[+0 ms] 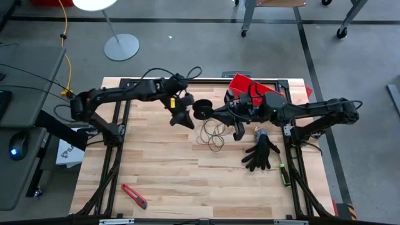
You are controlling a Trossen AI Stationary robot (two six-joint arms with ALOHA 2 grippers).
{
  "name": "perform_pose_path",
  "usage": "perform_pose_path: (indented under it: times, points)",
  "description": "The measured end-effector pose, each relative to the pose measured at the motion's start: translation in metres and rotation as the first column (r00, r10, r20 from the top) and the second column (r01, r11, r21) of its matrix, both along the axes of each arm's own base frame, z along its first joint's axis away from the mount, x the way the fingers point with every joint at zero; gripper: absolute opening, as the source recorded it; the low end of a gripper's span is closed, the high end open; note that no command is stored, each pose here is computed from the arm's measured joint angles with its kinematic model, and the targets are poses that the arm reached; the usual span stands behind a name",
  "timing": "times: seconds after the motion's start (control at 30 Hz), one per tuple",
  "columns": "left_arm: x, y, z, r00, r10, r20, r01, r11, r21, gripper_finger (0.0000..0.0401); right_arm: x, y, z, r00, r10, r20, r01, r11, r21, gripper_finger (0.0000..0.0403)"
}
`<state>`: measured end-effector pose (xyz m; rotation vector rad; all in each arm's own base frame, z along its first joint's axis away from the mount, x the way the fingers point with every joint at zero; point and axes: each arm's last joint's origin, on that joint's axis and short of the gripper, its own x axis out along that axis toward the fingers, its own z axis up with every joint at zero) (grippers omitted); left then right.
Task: Coil cords
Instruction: Uncoil the black wire from the spool, then coil the black wire on the spool
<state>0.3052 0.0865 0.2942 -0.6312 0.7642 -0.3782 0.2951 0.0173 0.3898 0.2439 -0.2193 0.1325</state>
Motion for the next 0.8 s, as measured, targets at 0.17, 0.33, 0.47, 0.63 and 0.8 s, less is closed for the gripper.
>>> perform_pose_path:
  times: [0.17, 0.33, 0.47, 0.63, 0.8]
  points:
    - [-0.025, -0.005, 0.016, 0.994, 0.103, -0.041, -0.091, 0.968, 0.235, 0.0104, 0.001, -0.008, -0.001, 1.0, -0.028, -0.014, 0.028, 1.0, 0.0, 0.0]
    - [-0.047, -0.008, 0.043, 0.974, 0.221, 0.045, -0.221, 0.902, 0.37, 0.0141, 0.002, -0.014, -0.006, 0.997, -0.051, -0.064, 0.05, 0.999, -0.016, 0.0]
    - [-0.063, -0.014, 0.073, 0.934, 0.282, 0.22, -0.345, 0.872, 0.348, 0.0161, 0.003, -0.018, -0.018, 0.975, -0.115, -0.188, 0.112, 0.993, -0.027, 0.0]
    - [-0.083, -0.029, 0.105, 0.861, 0.278, 0.427, -0.459, 0.786, 0.414, 0.0169, 0.002, -0.022, -0.032, 0.916, -0.232, -0.326, 0.227, 0.972, -0.055, 0.0]
    - [-0.085, -0.039, 0.102, 0.877, 0.239, 0.416, -0.465, 0.64, 0.612, 0.017, 0.003, -0.023, -0.039, 0.887, -0.27, -0.375, 0.253, 0.963, -0.094, 0.0]
